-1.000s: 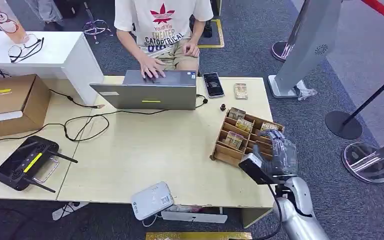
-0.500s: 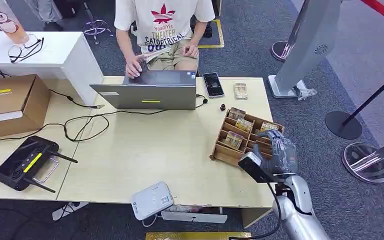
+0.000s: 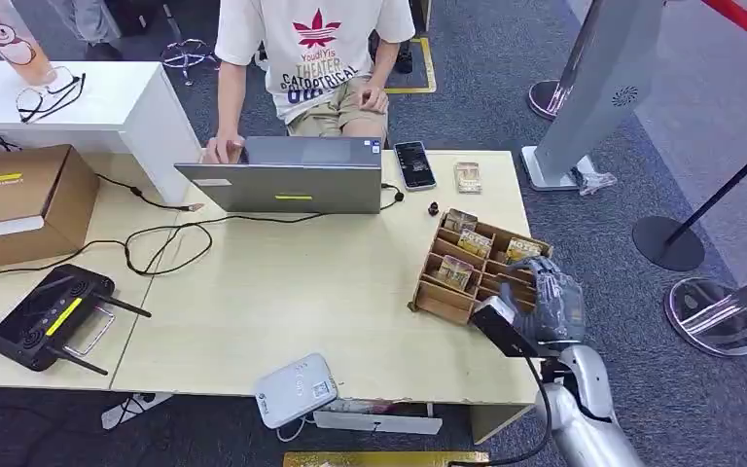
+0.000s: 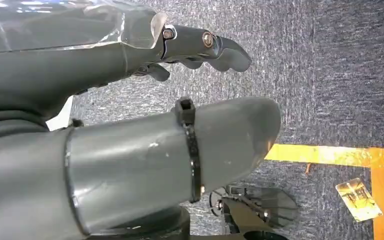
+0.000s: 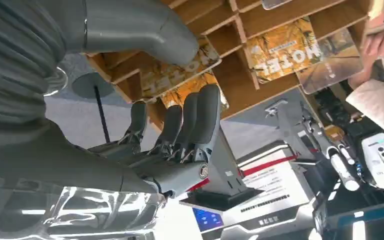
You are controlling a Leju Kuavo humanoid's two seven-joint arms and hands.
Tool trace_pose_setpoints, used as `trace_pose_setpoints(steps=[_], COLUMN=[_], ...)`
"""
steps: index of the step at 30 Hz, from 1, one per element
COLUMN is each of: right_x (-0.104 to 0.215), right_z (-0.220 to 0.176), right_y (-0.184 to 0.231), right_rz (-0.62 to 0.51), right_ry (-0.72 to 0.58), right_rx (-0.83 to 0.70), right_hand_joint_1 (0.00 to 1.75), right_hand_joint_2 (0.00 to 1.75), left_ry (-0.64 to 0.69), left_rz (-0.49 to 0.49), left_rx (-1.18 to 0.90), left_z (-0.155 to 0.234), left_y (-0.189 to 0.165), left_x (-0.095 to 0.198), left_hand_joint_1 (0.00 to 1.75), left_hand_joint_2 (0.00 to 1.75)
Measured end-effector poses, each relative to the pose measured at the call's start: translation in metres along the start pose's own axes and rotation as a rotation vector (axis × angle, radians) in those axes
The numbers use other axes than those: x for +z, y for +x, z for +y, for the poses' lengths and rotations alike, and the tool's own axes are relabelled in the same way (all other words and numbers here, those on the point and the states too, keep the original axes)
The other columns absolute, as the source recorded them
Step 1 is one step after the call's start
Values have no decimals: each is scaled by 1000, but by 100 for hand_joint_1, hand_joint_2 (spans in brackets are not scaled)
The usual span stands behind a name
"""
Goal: Pass the card to the sensor for recognition and then transmit it.
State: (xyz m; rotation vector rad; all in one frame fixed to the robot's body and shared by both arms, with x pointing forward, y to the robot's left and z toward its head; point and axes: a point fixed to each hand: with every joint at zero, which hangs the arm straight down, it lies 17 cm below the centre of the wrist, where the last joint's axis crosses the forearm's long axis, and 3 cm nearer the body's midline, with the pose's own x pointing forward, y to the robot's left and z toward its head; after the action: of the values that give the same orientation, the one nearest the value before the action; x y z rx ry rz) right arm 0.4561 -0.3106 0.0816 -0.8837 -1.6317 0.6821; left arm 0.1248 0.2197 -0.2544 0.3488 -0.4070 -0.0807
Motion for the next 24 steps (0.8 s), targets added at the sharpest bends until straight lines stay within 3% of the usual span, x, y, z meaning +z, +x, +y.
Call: trace_pose_setpoints(steps=[5, 8, 9, 12, 18, 20, 24], right_x=[5, 7, 7, 6, 1, 0, -2], right_z=[3, 4, 4, 5, 3, 2, 1], right_y=[-7, -9, -9, -9, -6, -6, -5], right_rz=[13, 16, 17, 16, 3, 2, 0], right_ry=[11, 16, 17, 20, 17, 15, 15], right_rx=[5, 8, 8, 6, 6, 6, 7], right_hand_joint_1=[103, 120, 138, 150, 150, 159, 154], right_hand_joint_2=[175, 175, 175, 175, 175, 175, 175], left_ry=[2, 2, 3, 3, 8, 8, 7], left_rz=[1, 3, 3, 5, 10, 11, 14], left_rx=[1, 2, 3, 6, 14, 15, 18], left_z=[0, 1, 1, 1, 2, 2, 1], left_y=[-1, -1, -1, -1, -2, -3, -3], left_x=[0, 0, 0, 0, 0, 0, 0], left_hand_joint_1=[0, 0, 0, 0, 0, 0, 0], left_hand_joint_2=[0, 0, 0, 0, 0, 0, 0])
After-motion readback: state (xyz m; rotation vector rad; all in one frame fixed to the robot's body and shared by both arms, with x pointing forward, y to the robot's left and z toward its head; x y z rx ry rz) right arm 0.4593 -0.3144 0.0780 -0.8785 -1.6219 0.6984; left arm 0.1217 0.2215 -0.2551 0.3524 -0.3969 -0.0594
